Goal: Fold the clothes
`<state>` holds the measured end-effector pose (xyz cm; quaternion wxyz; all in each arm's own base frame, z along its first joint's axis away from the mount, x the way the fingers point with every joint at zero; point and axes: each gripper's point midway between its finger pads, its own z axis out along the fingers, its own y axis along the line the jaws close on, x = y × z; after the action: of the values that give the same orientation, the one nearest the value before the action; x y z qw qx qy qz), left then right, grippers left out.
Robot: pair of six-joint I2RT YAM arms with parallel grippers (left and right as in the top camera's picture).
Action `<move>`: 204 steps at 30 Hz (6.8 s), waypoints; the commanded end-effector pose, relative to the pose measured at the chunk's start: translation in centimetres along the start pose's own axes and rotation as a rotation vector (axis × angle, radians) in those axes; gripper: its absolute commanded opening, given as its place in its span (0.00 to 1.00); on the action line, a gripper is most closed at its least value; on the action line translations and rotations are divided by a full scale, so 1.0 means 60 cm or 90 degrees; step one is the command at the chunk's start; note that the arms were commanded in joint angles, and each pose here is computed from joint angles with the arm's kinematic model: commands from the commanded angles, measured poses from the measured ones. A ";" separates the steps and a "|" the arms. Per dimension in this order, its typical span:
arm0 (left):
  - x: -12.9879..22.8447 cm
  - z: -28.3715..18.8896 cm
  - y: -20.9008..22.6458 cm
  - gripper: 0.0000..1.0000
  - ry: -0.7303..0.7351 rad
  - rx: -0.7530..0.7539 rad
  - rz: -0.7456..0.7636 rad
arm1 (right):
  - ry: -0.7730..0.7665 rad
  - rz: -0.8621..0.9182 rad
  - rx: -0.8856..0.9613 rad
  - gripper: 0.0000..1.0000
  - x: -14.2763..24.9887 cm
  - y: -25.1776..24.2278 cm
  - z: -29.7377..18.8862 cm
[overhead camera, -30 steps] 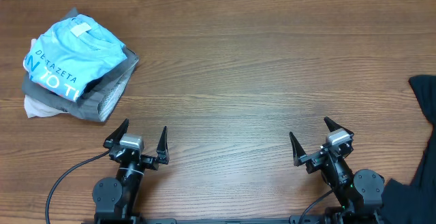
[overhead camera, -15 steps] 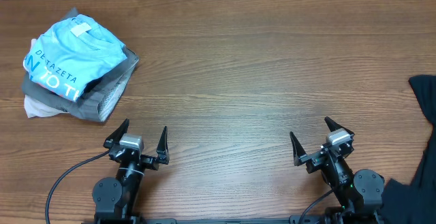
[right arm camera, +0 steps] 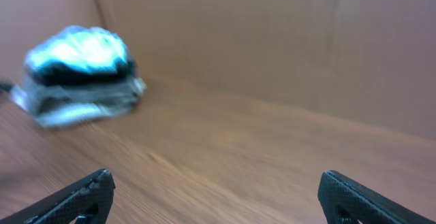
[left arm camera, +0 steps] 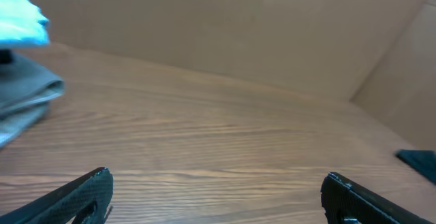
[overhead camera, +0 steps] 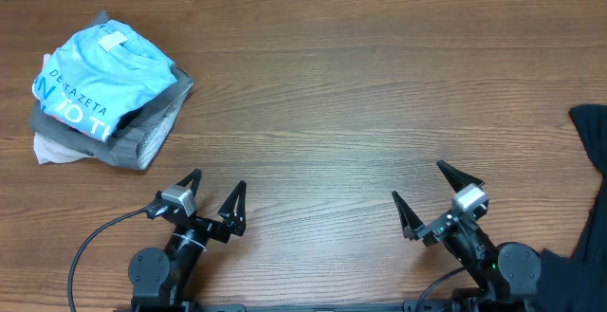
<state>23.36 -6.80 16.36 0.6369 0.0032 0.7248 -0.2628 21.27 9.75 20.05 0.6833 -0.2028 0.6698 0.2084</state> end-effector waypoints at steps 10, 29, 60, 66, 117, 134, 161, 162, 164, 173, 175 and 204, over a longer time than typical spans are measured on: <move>-0.165 -0.038 -0.075 1.00 0.003 -0.011 0.130 | -0.019 0.126 0.043 1.00 -0.150 -0.010 -0.014; -0.234 0.094 -0.051 1.00 0.381 -0.091 0.009 | 0.590 0.512 0.474 1.00 0.071 -0.243 0.054; -0.208 0.078 -0.051 1.00 0.433 -0.096 -0.016 | 0.553 0.966 1.205 0.85 0.294 -0.347 -0.394; -0.206 0.075 -0.044 1.00 0.437 -0.110 -0.011 | 0.553 0.990 1.228 0.76 0.317 -0.322 -0.408; -0.207 0.092 -0.057 0.61 0.429 -0.074 -0.025 | 0.339 0.588 0.140 1.00 0.079 -0.160 0.335; 0.029 0.255 -0.028 0.04 0.623 -0.043 -0.243 | 0.411 0.614 0.304 0.85 0.055 -0.234 0.151; 0.264 0.257 0.159 0.04 0.745 -0.439 -0.007 | 0.517 0.573 0.436 0.96 0.109 -0.248 0.081; 0.258 0.248 0.177 0.04 0.746 -0.461 -0.010 | 0.518 0.568 0.446 0.96 0.111 -0.252 0.079; 0.246 0.234 0.209 0.04 0.748 -0.495 -0.010 | 0.519 0.560 0.464 0.96 0.114 -0.259 0.075; 0.202 0.201 0.290 0.04 0.735 -0.576 -0.070 | 0.507 0.512 0.542 1.00 0.160 -0.324 0.093; 0.192 0.204 0.293 0.04 0.733 -0.580 -0.074 | 0.497 0.509 0.541 1.00 0.178 -0.339 0.111; 0.170 0.229 0.265 0.04 0.744 -0.534 -0.092 | 0.459 0.501 0.691 0.75 0.324 -0.491 0.082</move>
<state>39.02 -1.34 0.45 0.0758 -0.1522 0.9842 0.0485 41.28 -12.71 0.69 0.2993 0.3696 0.8792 -0.0294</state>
